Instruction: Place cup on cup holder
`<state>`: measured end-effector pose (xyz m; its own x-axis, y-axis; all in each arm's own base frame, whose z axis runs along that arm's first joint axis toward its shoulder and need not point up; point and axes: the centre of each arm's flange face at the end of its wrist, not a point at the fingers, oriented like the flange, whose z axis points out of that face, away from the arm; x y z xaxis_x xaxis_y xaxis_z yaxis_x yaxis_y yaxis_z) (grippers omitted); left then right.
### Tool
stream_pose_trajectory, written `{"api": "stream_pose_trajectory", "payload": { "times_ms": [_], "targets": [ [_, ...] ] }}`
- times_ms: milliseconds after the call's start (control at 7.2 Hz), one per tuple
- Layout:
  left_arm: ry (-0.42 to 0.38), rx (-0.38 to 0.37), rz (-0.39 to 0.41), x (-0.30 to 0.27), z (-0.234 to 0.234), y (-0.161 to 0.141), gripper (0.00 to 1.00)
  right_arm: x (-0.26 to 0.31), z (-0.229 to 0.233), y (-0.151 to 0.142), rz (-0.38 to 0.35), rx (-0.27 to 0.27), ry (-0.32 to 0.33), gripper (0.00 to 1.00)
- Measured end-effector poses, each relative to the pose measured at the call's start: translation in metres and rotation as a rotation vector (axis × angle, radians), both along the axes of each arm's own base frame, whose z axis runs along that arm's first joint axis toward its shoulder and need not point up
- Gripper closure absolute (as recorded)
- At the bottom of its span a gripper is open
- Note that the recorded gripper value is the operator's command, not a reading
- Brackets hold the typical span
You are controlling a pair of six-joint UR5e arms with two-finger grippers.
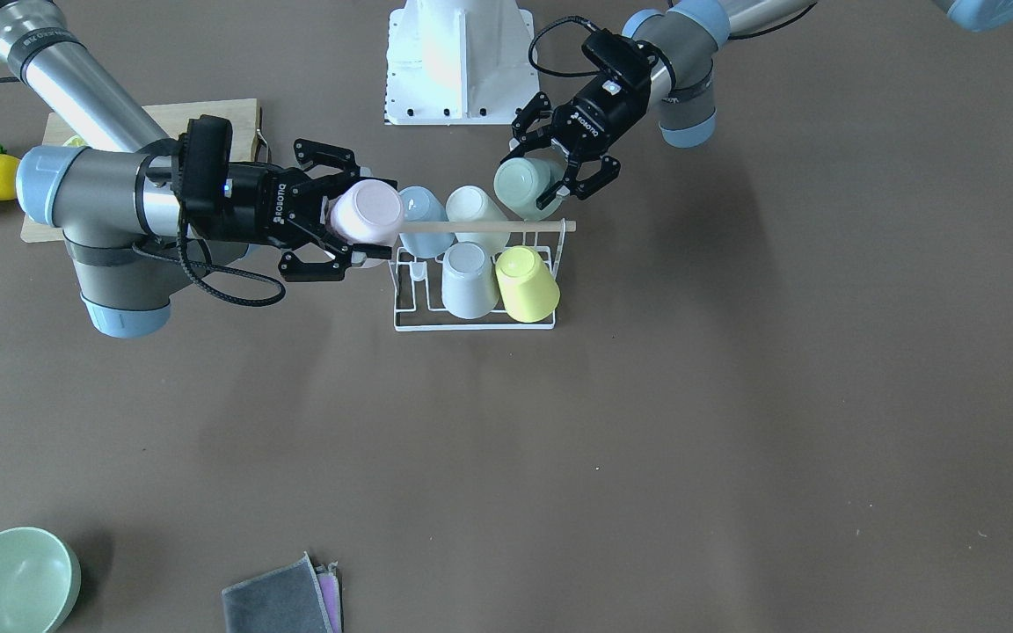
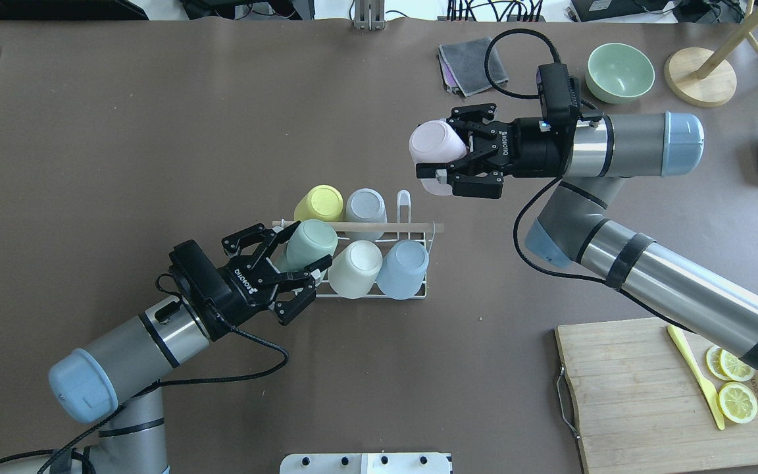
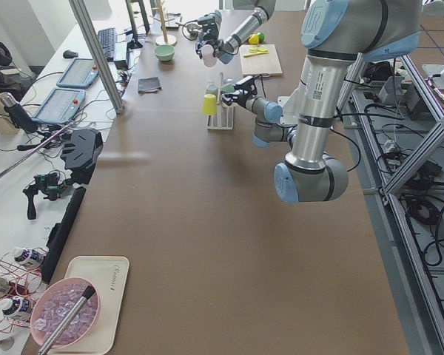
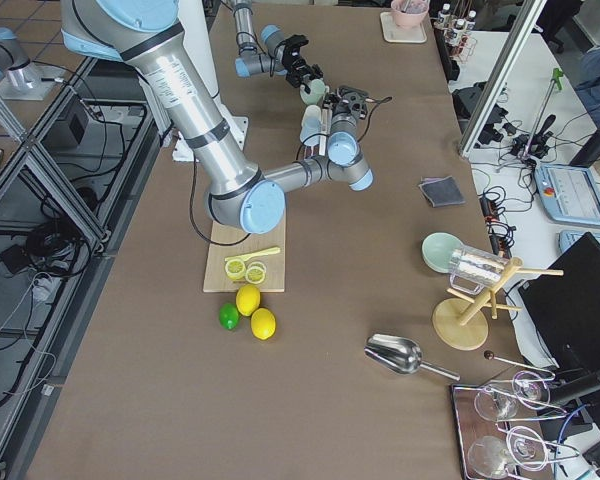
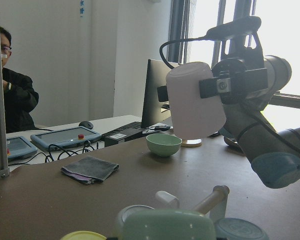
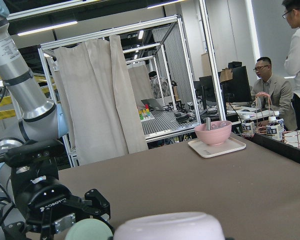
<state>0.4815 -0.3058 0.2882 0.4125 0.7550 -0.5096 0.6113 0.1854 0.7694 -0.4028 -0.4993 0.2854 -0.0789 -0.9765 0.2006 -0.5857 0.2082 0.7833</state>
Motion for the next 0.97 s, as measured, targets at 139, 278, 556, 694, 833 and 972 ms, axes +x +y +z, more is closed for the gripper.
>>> {"api": "stream_pose_trajectory", "payload": {
  "times_ms": [139, 278, 556, 694, 833, 972],
  "targets": [
    [-0.002, -0.001, 0.000, 0.000, 0.002, 0.000, 0.03, -0.008, -0.003, -0.006, -0.009, 0.002, 0.013, 1.00],
    [0.003, 0.000, 0.001, -0.001, 0.003, 0.001, 0.03, -0.016, -0.005, -0.011, -0.015, -0.001, 0.023, 1.00],
    [0.014, 0.003, 0.001, 0.000, 0.009, 0.001, 0.03, -0.037, -0.006, -0.006, -0.034, 0.000, 0.038, 1.00],
    [0.011, 0.001, -0.001, -0.002, 0.012, 0.000, 0.03, -0.049, -0.003, 0.001, -0.038, 0.011, 0.046, 1.00],
    [-0.003, -0.002, -0.016, -0.009, 0.016, -0.008, 0.03, -0.057, 0.000, 0.005, -0.037, 0.020, 0.052, 1.00],
    [-0.042, -0.007, -0.039, -0.022, 0.012, -0.024, 0.03, -0.061, 0.002, 0.007, -0.036, 0.023, 0.056, 1.00]
  ]
}}
